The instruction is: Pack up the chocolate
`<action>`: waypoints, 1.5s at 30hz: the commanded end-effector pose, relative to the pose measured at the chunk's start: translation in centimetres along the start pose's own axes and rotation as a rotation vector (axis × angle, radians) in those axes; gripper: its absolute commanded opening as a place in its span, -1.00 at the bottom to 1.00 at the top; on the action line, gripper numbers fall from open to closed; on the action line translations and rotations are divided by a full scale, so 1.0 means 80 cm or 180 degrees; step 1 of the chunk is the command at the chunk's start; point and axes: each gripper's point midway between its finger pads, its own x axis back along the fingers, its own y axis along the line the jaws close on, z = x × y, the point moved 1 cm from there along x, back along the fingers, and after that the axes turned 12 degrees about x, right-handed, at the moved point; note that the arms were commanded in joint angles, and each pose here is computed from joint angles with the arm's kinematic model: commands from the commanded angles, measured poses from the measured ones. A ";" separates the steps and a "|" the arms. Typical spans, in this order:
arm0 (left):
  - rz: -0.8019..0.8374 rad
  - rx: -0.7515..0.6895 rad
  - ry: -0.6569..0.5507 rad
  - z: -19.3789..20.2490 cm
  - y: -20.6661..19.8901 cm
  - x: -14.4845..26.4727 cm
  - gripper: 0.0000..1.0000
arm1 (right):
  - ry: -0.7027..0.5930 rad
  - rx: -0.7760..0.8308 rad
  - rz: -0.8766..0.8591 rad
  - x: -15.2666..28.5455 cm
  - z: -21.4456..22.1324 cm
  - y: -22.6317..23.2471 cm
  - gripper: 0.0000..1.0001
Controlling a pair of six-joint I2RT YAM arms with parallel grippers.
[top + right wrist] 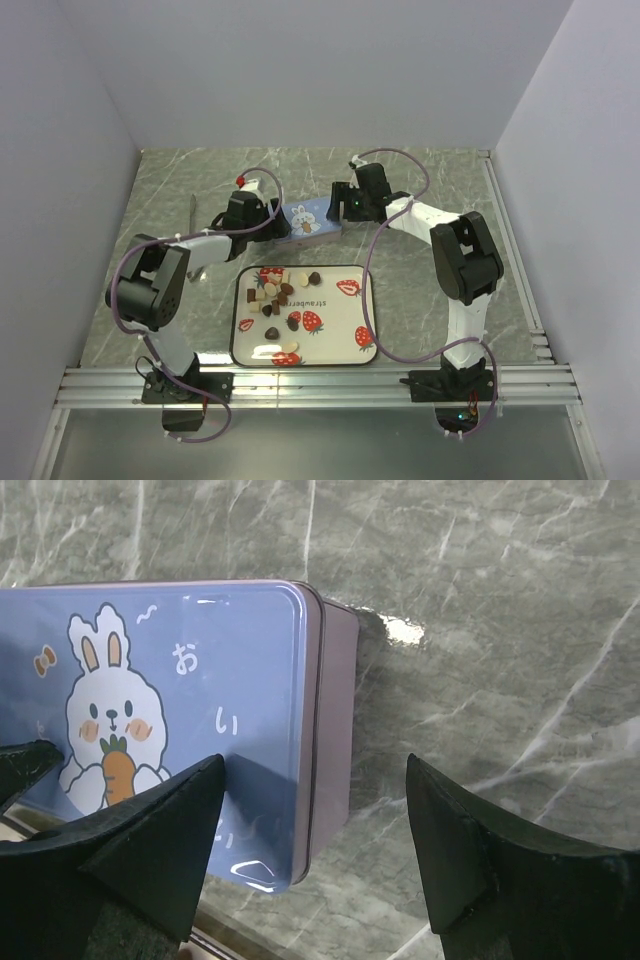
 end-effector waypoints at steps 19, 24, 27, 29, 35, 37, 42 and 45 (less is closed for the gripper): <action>0.0134 -0.0159 0.0295 0.021 -0.018 -0.039 0.57 | 0.0383 0.0050 0.0423 0.003 0.044 -0.029 0.57; 0.0212 -0.0188 0.0340 0.021 -0.029 -0.049 0.56 | 0.0360 0.0046 0.0442 0.010 0.043 -0.031 0.57; 0.0243 -0.0202 0.0339 0.021 -0.032 -0.050 0.56 | 0.0358 0.0039 0.0453 0.012 0.043 -0.033 0.57; 0.0230 -0.0215 0.0323 0.020 -0.032 -0.049 0.56 | 0.0354 0.0044 0.0447 0.013 0.042 -0.032 0.57; 0.0212 -0.0265 0.0032 -0.009 -0.041 -0.019 0.63 | 0.0176 0.0080 0.0307 0.033 0.018 -0.024 0.61; 0.0205 -0.0274 -0.0036 -0.017 -0.043 -0.011 0.81 | 0.0056 0.0108 0.0292 0.046 0.002 -0.022 0.62; 0.0149 -0.0268 -0.0348 -0.054 -0.046 0.022 0.94 | -0.0340 0.0109 0.0224 0.090 -0.045 -0.024 0.64; 0.0180 -0.0185 -0.0567 -0.084 -0.037 0.042 0.96 | -0.0534 0.0066 0.0250 0.110 -0.066 -0.039 0.65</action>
